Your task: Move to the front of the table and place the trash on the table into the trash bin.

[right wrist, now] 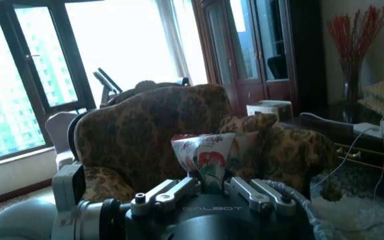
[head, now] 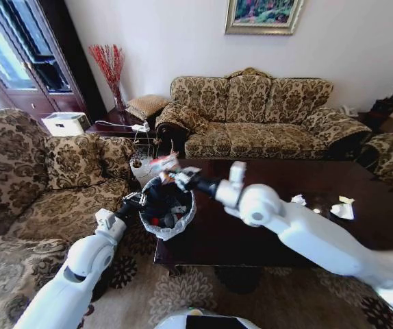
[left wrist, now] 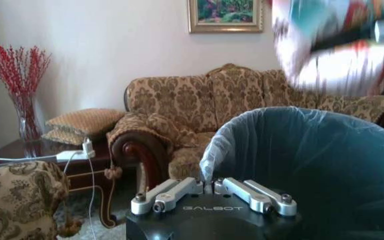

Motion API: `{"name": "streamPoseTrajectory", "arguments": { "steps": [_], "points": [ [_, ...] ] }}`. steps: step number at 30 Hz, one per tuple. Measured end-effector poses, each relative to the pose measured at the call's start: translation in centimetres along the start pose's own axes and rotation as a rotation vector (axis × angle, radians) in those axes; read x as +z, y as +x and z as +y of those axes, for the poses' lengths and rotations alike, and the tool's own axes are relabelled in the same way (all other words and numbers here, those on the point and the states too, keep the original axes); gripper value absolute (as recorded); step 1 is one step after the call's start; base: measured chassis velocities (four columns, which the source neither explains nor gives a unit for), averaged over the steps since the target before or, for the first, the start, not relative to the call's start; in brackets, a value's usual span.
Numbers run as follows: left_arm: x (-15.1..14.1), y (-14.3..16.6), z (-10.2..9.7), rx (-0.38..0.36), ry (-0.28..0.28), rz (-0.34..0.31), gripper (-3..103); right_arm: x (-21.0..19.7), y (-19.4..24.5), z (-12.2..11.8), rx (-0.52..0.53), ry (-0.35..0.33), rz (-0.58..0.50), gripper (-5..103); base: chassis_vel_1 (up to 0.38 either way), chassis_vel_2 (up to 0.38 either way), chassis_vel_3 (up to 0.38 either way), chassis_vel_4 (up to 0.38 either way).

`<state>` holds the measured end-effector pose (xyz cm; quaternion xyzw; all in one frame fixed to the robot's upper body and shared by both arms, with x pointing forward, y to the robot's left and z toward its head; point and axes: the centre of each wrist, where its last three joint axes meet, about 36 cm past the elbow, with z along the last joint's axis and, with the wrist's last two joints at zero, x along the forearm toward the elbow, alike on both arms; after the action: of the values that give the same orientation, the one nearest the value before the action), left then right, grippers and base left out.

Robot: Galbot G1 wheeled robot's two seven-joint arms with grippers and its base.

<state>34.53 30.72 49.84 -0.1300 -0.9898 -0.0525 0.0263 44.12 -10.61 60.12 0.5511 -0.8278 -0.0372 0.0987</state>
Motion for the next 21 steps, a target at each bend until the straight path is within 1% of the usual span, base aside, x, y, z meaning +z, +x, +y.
{"name": "streamPoseTrajectory", "arguments": {
  "steps": [6, 9, 12, 14, 15, 16, 17, 19, 21],
  "points": [
    [0.0, -0.2, 0.4, -0.002, 0.006, -0.001, 3, 1.1, -2.5, -0.4, -0.003, 0.019, 0.055, 5, 0.0, 0.0, 0.0, 0.0],
    [0.0, -0.3, 0.5, -0.002, 0.007, 0.0, 3, 1.2, -3.1, -0.4, -0.001, 0.022, 0.06, 5, 0.0, 0.0, 0.0, 0.0],
    [0.1, -0.3, 0.7, -0.001, 0.007, 0.003, 3, 1.2, -4.0, -0.6, 0.002, 0.031, 0.068, 8, 0.0, 0.0, 0.0, 0.0],
    [0.2, -0.4, 0.8, -0.003, 0.008, 0.004, 3, 1.1, -4.5, -0.6, 0.0, 0.039, 0.072, 13, 0.0, 0.0, 0.0, 0.0],
    [0.2, -0.5, 0.9, -0.004, 0.009, 0.003, 3, 1.1, -4.7, -0.6, -0.002, 0.045, 0.075, 13, 0.0, 0.0, 0.0, 0.0],
    [0.2, -0.5, 1.0, -0.006, 0.009, 0.004, 3, 1.0, -4.9, -0.6, -0.002, 0.05, 0.078, 16, 0.0, 0.0, 0.0, 0.0],
    [0.2, -0.5, 1.0, -0.006, 0.009, 0.004, 3, 1.0, -4.9, -0.6, -0.002, 0.05, 0.078, 16, 0.0, 0.0, 0.0, 0.0],
    [0.2, -0.5, 1.2, -0.009, 0.009, 0.004, 3, 1.1, -5.2, -0.6, -0.001, 0.056, 0.079, 24, 0.0, 0.0, 0.0, 0.0],
    [0.2, -0.5, 1.4, -0.012, 0.007, 0.004, 3, 1.2, -5.2, -0.7, 0.001, 0.065, 0.08, 35, 0.0, 0.0, 0.0, 0.0]
  ]
}}
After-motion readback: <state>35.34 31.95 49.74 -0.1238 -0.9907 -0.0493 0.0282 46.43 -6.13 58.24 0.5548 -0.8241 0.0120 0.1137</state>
